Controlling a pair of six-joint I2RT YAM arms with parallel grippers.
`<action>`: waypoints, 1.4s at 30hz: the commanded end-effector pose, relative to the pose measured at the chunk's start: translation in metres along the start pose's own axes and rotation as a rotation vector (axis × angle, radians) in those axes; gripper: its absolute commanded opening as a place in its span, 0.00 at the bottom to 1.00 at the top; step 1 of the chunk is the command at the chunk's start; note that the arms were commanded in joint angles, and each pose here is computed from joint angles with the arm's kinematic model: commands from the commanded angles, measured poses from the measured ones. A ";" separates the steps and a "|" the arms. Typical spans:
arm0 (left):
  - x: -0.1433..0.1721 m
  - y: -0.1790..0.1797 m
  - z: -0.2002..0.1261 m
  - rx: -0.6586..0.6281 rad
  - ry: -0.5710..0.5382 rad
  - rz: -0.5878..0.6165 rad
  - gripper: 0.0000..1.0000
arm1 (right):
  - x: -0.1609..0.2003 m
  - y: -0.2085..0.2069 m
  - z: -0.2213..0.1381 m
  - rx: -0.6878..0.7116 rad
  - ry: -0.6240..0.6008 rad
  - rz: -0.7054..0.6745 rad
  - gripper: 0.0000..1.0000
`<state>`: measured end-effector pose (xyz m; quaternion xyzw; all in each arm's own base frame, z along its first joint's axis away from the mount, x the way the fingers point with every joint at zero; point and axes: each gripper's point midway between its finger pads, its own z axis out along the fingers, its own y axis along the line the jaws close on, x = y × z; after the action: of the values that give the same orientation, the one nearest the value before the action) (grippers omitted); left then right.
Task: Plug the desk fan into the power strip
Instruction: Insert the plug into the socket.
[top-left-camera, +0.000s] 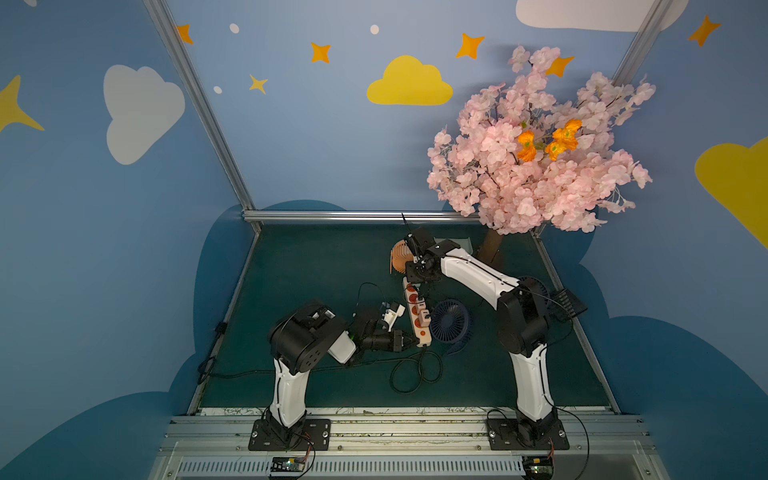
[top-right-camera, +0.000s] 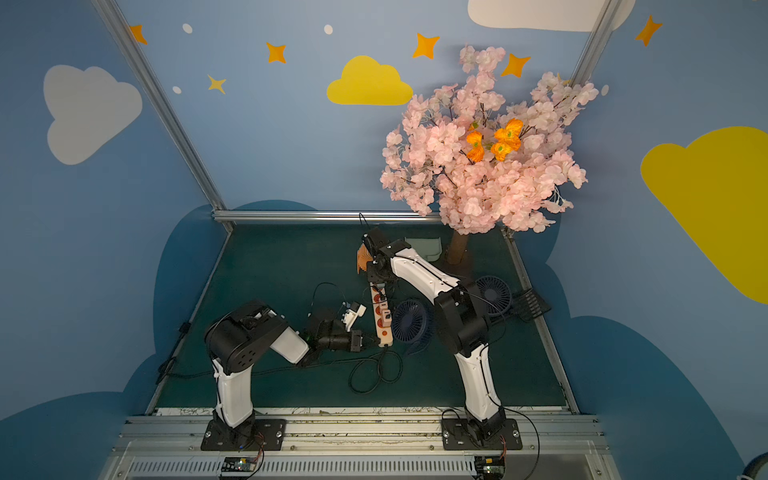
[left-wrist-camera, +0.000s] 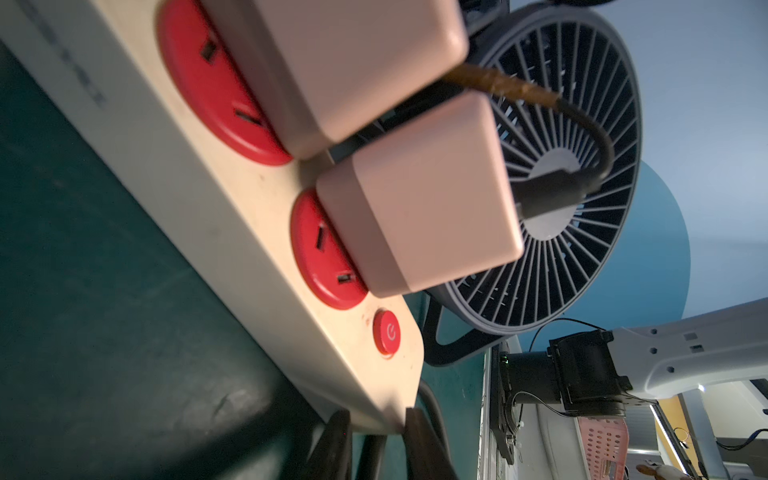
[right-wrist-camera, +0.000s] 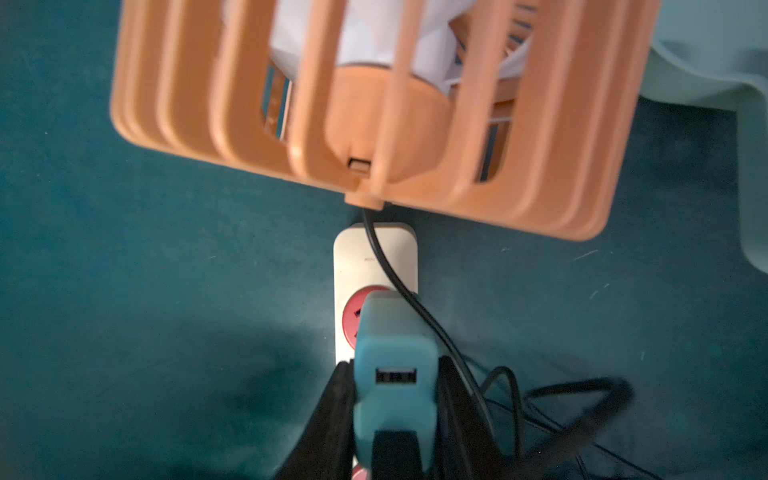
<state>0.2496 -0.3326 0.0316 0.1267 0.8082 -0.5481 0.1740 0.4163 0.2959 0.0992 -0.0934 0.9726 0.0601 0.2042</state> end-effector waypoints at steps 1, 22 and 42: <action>0.021 0.031 -0.001 -0.089 0.043 -0.063 0.27 | 0.005 -0.001 -0.015 0.006 0.029 -0.004 0.00; 0.022 0.031 -0.003 -0.087 0.038 -0.067 0.26 | 0.003 0.001 0.006 0.044 0.015 -0.033 0.00; 0.023 0.031 -0.003 -0.082 0.042 -0.077 0.26 | 0.010 0.001 0.019 0.014 0.043 -0.007 0.00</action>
<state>0.2507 -0.3317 0.0326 0.1212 0.8060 -0.5525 0.1742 0.4181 0.2994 0.0939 -0.0994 0.9723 0.0517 0.2053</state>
